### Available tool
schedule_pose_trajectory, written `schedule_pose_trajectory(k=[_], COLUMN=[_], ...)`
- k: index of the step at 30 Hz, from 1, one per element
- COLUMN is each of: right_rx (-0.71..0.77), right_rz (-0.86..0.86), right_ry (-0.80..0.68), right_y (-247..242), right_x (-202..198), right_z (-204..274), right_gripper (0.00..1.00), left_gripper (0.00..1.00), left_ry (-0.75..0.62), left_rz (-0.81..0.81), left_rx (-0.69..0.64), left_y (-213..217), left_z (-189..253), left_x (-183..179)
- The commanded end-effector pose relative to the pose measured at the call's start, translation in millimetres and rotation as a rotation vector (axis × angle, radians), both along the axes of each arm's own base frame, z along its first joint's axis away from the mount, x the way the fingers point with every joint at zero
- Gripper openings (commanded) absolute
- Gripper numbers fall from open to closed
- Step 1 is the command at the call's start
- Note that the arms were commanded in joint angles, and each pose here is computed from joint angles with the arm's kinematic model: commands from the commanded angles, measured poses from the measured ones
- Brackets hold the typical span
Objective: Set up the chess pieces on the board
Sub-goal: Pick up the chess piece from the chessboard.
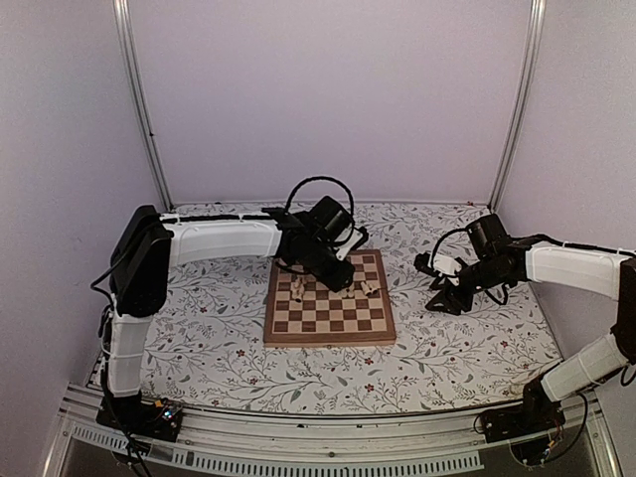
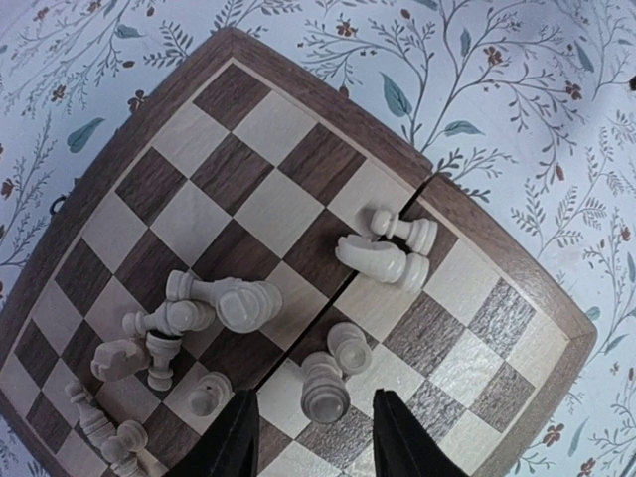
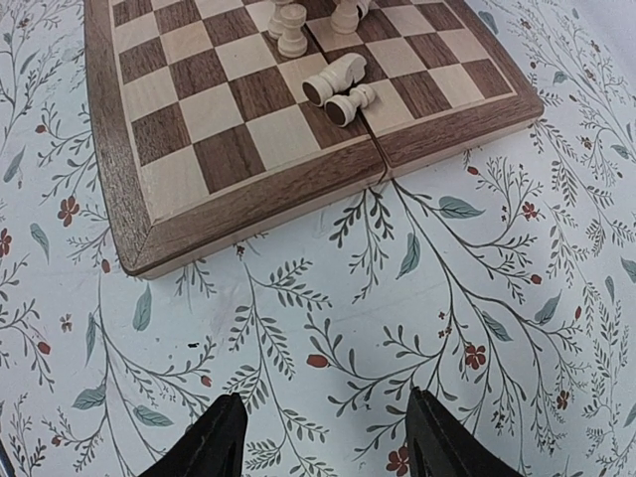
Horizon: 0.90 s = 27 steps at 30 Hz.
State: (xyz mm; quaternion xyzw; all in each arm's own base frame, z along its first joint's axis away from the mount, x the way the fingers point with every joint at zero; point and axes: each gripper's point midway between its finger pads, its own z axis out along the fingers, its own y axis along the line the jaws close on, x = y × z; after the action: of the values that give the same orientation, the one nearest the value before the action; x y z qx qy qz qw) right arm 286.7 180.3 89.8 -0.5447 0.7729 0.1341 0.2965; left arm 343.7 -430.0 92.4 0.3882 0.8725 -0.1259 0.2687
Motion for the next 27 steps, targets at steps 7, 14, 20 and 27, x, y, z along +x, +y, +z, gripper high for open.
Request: schedule_pose_trajectory(k=[7,14,20,27], right_rx=[-0.01,-0.013,-0.017,-0.025], right_rz=[-0.006,-0.004,-0.004,-0.005], right_ry=[-0.001,0.006,0.02,0.035], right_y=[-2,-2,-2,-3], right_x=[2,2,1,0], right_z=[-5,-8,-12,-17], right_gripper=[0.56,0.56,0.55,0.54], left_gripper=[0.31,0.17,0.09,0.04], left_ry=[0.03,0.028,-0.028,-0.045], left_rz=[-0.019,-0.021,-0.007,-0.016], left_rx=[0.046,0.056,0.067,0.045], left_y=[-6,-2,15,44], left_z=[-18,-12,24,71], left_x=[-4,-5,-8,-37])
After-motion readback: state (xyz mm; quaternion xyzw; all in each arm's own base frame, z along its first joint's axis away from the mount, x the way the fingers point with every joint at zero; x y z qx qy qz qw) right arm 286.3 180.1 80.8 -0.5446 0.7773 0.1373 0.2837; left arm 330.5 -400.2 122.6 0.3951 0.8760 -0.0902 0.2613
